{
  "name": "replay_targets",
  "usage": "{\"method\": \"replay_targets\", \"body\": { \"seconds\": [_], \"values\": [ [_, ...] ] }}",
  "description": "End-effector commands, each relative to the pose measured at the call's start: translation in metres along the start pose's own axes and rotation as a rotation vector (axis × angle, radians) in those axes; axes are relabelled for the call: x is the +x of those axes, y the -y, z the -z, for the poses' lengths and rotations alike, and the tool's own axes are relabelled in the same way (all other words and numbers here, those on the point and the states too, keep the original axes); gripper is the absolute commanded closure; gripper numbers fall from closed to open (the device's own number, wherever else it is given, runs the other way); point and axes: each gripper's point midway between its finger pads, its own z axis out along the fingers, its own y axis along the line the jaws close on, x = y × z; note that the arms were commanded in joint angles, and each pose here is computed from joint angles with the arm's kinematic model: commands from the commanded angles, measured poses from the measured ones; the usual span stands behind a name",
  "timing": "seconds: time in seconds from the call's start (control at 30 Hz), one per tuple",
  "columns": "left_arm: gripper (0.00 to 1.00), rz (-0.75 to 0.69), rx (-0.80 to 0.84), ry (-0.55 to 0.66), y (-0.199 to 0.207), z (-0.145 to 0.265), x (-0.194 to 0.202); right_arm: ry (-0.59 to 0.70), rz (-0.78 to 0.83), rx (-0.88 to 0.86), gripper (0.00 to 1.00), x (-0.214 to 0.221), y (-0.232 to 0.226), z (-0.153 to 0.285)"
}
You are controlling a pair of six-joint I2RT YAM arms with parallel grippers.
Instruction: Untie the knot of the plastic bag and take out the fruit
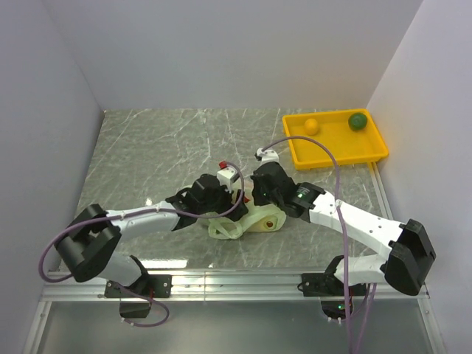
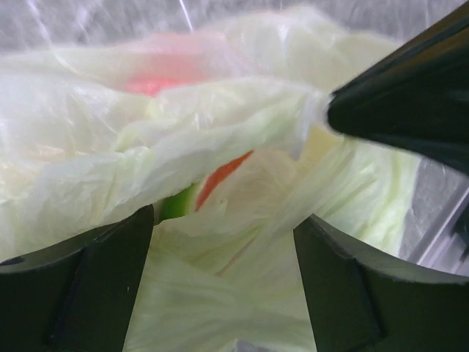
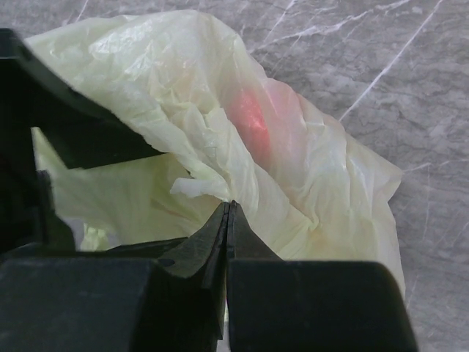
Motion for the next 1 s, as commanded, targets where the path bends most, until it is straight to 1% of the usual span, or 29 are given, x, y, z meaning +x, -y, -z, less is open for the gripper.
{"method": "replay_targets", "body": {
  "seconds": [0.0,0.07,0.1,0.13,0.17,0.3,0.33,0.37,0.4,0.43,0.5,0.53,0.57,0.6,0.63,0.67,0.7,0.73,0.8,0.9,0.97],
  "values": [
    [0.17,0.05,0.039,-0.121,0.008,-0.005,0.023,0.096,-0.035,0.02,1.0,-0.026,0.004,0.009],
    [0.16,0.116,0.09,-0.158,0.02,0.005,0.034,0.119,-0.055,0.074,1.0,-0.039,0.017,0.008],
    [0.17,0.141,0.104,-0.196,0.022,0.013,0.051,0.131,-0.071,0.095,1.0,-0.045,0.024,0.007],
    [0.18,0.157,0.139,-0.195,0.031,0.023,0.051,0.133,-0.081,0.117,1.0,-0.048,0.03,0.003],
    [0.18,0.19,0.144,-0.212,0.034,0.029,0.057,0.166,-0.115,0.161,1.0,-0.062,0.045,0.003],
    [0.2,0.262,0.073,-0.326,0.024,0.054,0.096,0.221,-0.179,0.218,1.0,-0.091,0.072,-0.005],
    [0.23,0.277,0.048,-0.346,0.021,0.061,0.101,0.21,-0.181,0.23,1.0,-0.091,0.075,-0.013],
    [0.25,0.306,0.007,-0.35,0.016,0.063,0.105,0.219,-0.188,0.236,1.0,-0.099,0.076,-0.015],
    [0.25,0.321,-0.017,-0.359,0.012,0.067,0.109,0.214,-0.19,0.249,1.0,-0.1,0.08,-0.019],
    [0.28,0.336,-0.031,-0.36,0.011,0.073,0.11,0.19,-0.184,0.262,1.0,-0.096,0.081,-0.027],
    [0.31,0.373,-0.078,-0.337,0.006,0.077,0.108,0.171,-0.186,0.258,1.0,-0.098,0.078,-0.029],
    [0.31,0.375,-0.066,-0.302,0.009,0.081,0.099,0.166,-0.176,0.226,1.0,-0.099,0.07,-0.026],
    [0.29,0.378,-0.064,-0.277,0.01,0.082,0.092,0.169,-0.161,0.19,0.99,-0.101,0.06,-0.022],
    [0.28,0.371,-0.062,-0.242,0.01,0.083,0.083,0.174,-0.124,0.153,0.89,-0.103,0.05,-0.016],
    [0.28,0.364,-0.046,-0.203,0.013,0.085,0.072,0.173,-0.102,0.077,0.63,-0.104,0.034,-0.006],
    [0.28,0.354,-0.039,-0.165,0.014,0.084,0.061,0.149,-0.065,0.025,0.51,-0.096,0.016,-0.001],
    [0.28,0.351,-0.044,-0.145,0.013,0.083,0.056,0.127,-0.035,-0.014,0.41,-0.09,0.006,0.003],
    [0.28,0.345,-0.055,-0.12,0.011,0.082,0.05,0.094,-0.015,-0.064,0.27,-0.08,-0.008,0.007],
    [0.27,0.33,-0.04,-0.093,0.014,0.079,0.04,0.005,0.02,-0.119,0.21,-0.051,-0.027,0.011],
    [0.27,0.325,-0.044,-0.101,0.014,0.073,0.038,-0.056,0.053,-0.204,0.13,-0.018,-0.055,0.019],
    [0.26,0.325,-0.037,-0.104,0.015,0.069,0.039,-0.088,0.047,-0.205,0.12,-0.001,-0.059,0.016]
  ]
}}
